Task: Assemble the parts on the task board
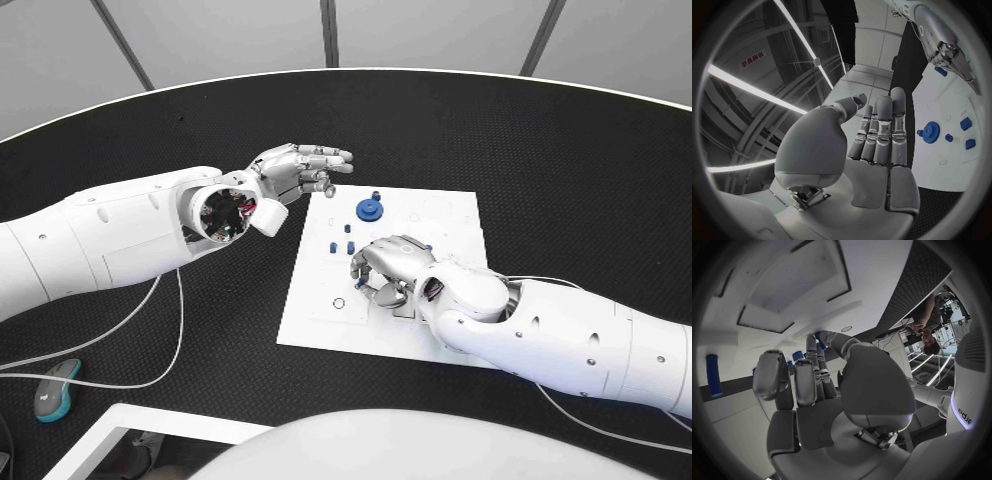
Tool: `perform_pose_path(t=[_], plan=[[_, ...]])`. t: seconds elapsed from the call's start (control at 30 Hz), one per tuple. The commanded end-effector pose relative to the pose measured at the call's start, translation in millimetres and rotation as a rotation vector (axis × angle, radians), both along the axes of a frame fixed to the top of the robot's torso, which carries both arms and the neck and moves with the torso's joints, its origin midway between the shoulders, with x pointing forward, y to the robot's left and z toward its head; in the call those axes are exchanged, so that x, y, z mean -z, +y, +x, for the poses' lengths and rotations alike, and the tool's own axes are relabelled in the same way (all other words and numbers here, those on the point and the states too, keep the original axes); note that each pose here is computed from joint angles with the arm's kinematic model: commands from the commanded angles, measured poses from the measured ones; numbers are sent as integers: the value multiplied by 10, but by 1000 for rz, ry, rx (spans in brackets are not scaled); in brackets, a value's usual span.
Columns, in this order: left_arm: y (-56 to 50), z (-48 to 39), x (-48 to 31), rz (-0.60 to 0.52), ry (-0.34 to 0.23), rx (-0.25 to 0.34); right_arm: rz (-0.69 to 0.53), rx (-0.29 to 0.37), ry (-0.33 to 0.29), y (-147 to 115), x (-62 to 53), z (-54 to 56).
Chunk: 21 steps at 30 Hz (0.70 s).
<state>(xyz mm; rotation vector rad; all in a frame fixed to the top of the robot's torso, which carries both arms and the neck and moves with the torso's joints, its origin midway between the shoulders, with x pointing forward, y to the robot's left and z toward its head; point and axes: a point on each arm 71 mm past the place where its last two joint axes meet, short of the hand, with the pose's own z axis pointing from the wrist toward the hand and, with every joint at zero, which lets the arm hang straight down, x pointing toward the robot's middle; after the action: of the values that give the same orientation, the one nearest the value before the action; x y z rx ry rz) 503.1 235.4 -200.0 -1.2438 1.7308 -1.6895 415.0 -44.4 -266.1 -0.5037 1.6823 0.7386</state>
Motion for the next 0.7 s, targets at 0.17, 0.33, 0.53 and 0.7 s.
perform_pose_path(t=[0.17, 0.33, 0.53, 0.7], plan=[[6, -2, -1, 0, 0, -1, 26, -4, -11, -7, -40, -37], [7, -2, -1, 0, 0, 0, 41, -4, -17, -20, -63, -57], [9, -2, -1, 0, 0, 0, 58, 1, -27, -45, -84, -68], [10, -2, -1, 0, 0, 0, 71, -1, -32, -63, -103, -84]])
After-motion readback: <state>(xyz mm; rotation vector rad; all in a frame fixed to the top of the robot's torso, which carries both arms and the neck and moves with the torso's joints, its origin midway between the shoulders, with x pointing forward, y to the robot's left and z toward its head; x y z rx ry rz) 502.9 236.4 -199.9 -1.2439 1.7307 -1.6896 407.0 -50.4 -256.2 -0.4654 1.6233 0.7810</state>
